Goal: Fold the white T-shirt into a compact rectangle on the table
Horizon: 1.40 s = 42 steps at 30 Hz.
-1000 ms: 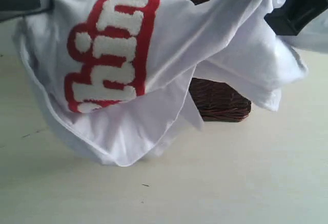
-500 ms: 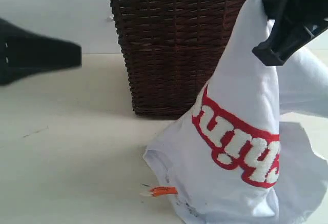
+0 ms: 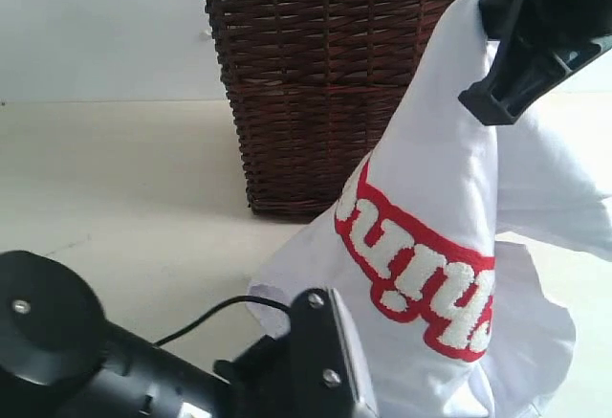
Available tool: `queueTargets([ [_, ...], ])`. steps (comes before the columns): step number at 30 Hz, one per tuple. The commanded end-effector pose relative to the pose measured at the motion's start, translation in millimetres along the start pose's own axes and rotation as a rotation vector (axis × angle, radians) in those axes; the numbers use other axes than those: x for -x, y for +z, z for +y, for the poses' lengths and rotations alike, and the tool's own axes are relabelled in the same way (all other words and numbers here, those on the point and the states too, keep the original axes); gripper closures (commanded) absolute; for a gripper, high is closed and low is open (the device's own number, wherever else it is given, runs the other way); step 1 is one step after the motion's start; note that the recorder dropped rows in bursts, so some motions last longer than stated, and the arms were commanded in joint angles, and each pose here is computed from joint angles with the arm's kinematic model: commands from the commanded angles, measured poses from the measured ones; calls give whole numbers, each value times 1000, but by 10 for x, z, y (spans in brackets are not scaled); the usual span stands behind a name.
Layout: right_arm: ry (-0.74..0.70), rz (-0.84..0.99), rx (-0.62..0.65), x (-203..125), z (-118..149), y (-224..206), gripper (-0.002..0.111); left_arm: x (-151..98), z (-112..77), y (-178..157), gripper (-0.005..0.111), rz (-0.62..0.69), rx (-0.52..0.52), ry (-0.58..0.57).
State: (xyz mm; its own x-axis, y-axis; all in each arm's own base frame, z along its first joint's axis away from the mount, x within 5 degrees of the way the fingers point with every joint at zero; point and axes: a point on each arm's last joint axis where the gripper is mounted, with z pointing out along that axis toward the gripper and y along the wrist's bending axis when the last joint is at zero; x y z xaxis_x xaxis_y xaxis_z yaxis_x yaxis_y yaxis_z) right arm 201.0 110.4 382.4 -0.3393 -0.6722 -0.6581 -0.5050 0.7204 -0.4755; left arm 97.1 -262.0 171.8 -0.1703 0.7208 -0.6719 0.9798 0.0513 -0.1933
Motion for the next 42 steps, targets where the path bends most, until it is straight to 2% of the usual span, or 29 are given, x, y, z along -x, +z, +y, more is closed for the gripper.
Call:
queueTargets([
  [1,15,-41,-2,48,-15,-23,108,98,36,280,54,35,22,105],
  [4,19,-41,1,49,-12,-23,108,133,81,417,54,51,24,176],
  [8,24,-41,1,49,-12,-23,108,176,166,549,54,63,46,175],
  [12,24,-41,1,49,-12,-23,108,153,307,670,54,96,133,183],
  [17,24,-41,1,49,-12,-23,108,182,340,760,54,99,130,183],
  [20,24,-41,1,49,-12,-23,108,164,424,799,54,115,193,178],
  [24,34,-41,3,49,-11,-23,108,113,395,860,55,130,145,171],
  [27,34,-41,3,49,-11,-23,108,79,421,892,67,146,166,169],
  [32,41,-37,11,45,-4,-22,108,72,496,880,106,155,236,170],
  [36,41,-28,11,37,-3,-22,108,49,508,813,107,163,279,193],
  [39,34,-13,3,23,-10,-22,107,-21,515,644,107,176,363,200],
  [42,27,-10,-4,21,-16,-22,99,-128,487,338,107,181,486,208],
])
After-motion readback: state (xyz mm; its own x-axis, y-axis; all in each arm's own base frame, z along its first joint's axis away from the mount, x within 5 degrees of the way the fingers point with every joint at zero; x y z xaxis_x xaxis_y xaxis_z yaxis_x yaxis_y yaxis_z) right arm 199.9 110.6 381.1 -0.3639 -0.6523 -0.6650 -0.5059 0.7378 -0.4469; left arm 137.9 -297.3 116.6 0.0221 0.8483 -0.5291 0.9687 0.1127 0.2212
